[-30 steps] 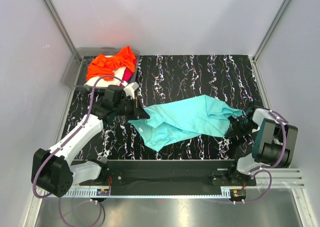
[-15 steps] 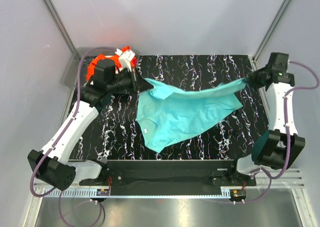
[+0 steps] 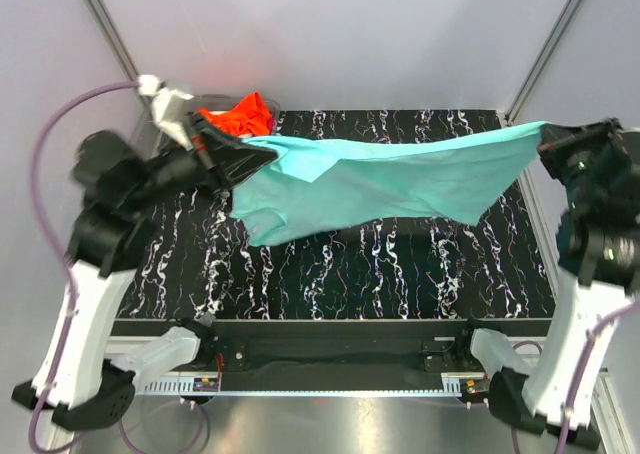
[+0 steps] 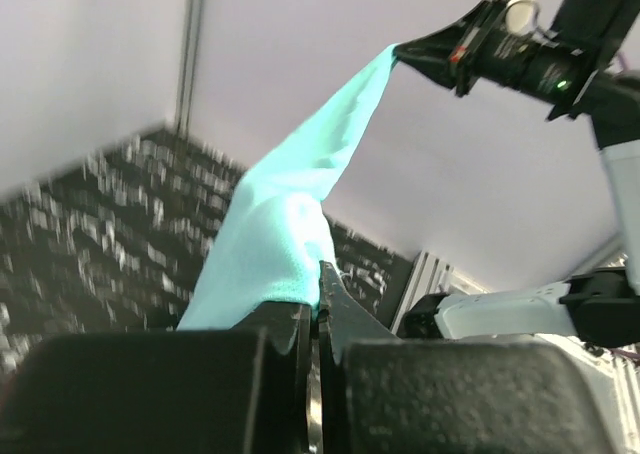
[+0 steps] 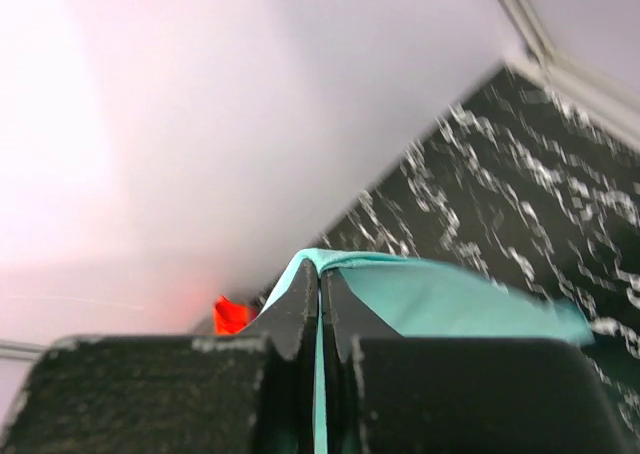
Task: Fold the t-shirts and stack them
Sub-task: Flatten the tshirt out
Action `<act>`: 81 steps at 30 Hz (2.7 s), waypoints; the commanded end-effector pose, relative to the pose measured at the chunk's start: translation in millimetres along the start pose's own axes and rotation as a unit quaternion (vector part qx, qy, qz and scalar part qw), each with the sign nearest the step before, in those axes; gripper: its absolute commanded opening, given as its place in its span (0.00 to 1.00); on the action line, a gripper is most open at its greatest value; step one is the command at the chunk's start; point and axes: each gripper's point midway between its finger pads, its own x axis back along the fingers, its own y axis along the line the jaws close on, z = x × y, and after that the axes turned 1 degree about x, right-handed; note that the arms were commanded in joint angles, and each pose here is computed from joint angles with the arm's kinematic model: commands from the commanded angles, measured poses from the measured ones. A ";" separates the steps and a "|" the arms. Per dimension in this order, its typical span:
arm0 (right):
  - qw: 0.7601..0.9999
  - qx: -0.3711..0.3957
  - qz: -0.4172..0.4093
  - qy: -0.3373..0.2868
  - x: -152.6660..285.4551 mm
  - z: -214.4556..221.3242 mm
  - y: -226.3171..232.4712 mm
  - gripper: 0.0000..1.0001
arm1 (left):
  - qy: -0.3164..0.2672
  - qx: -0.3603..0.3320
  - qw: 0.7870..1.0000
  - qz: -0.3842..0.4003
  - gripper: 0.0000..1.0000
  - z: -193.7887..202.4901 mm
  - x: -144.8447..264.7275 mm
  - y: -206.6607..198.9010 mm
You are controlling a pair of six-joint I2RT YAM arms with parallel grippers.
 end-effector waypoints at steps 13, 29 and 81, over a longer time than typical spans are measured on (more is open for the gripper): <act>0.979 0.026 -0.056 -0.195 131.7 -87.4 34.0 0.00 | -0.123 -0.135 0.976 0.122 0.00 -80.4 63.6 -124.4; 0.983 0.098 0.148 -0.036 -156.7 23.9 -77.3 0.00 | 0.086 0.009 0.990 -0.111 0.00 67.9 -150.8 219.0; 0.934 0.179 0.221 0.217 -304.3 198.4 -234.4 0.00 | 0.208 0.437 0.861 -0.157 0.02 293.6 -129.6 303.4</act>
